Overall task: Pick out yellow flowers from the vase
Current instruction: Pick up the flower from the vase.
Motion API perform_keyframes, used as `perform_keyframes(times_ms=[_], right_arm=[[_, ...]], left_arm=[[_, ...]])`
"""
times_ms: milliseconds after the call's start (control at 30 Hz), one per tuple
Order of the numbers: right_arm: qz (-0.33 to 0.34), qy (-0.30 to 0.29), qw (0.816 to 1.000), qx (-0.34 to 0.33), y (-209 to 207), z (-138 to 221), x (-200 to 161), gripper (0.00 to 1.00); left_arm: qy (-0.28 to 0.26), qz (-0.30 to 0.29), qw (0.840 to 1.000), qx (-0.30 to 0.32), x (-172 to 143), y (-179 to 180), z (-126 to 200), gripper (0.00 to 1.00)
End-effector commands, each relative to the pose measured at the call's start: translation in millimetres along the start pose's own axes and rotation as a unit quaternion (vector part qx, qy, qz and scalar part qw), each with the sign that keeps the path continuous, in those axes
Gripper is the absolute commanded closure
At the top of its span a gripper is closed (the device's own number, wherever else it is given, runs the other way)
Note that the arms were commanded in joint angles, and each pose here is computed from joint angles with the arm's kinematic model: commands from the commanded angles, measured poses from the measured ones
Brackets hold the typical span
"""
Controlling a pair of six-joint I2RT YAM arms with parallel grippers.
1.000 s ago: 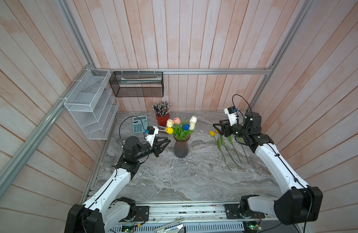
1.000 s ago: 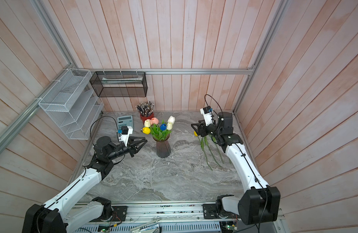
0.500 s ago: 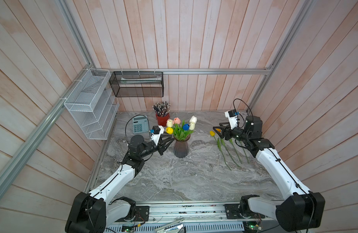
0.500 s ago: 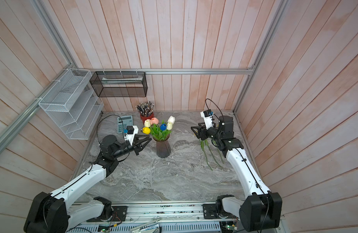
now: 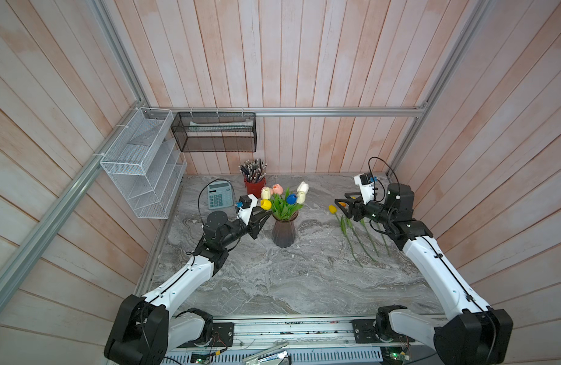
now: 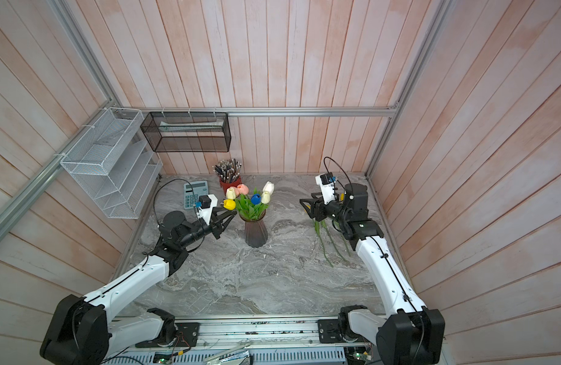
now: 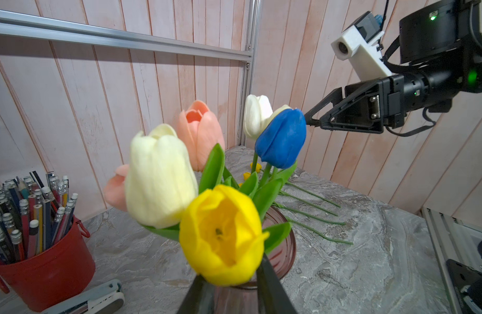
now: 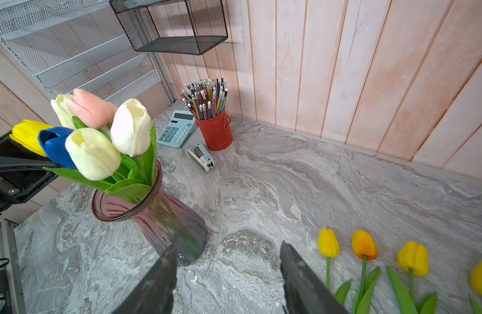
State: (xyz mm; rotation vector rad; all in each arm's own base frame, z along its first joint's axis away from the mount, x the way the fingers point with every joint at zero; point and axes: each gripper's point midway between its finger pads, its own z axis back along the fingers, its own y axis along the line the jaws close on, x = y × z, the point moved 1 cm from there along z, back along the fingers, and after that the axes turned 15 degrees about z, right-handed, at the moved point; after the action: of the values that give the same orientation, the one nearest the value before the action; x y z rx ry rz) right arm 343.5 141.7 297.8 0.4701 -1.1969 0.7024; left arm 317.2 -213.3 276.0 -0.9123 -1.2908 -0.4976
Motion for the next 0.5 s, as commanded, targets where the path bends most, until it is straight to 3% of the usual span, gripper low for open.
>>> perform_keyframes(times_ms=[0,400,467], right_arm=[[-0.003,-0.008,1.0,-0.001,1.1,3.3,0.9,0.38],[-0.001,-0.011,1.0,-0.002,4.6,8.1,1.1,0.38],[-0.001,-0.013,1.0,-0.002,5.1,8.7,0.4,0.38]], left_arm=[[-0.028,-0.025,0.999,-0.006,18.5,-5.3,-3.8,0.73],[-0.031,-0.024,0.999,0.005,18.3,1.6,-14.9,0.73],[-0.034,-0.023,0.999,0.003,18.9,1.4,-16.1,0.77]])
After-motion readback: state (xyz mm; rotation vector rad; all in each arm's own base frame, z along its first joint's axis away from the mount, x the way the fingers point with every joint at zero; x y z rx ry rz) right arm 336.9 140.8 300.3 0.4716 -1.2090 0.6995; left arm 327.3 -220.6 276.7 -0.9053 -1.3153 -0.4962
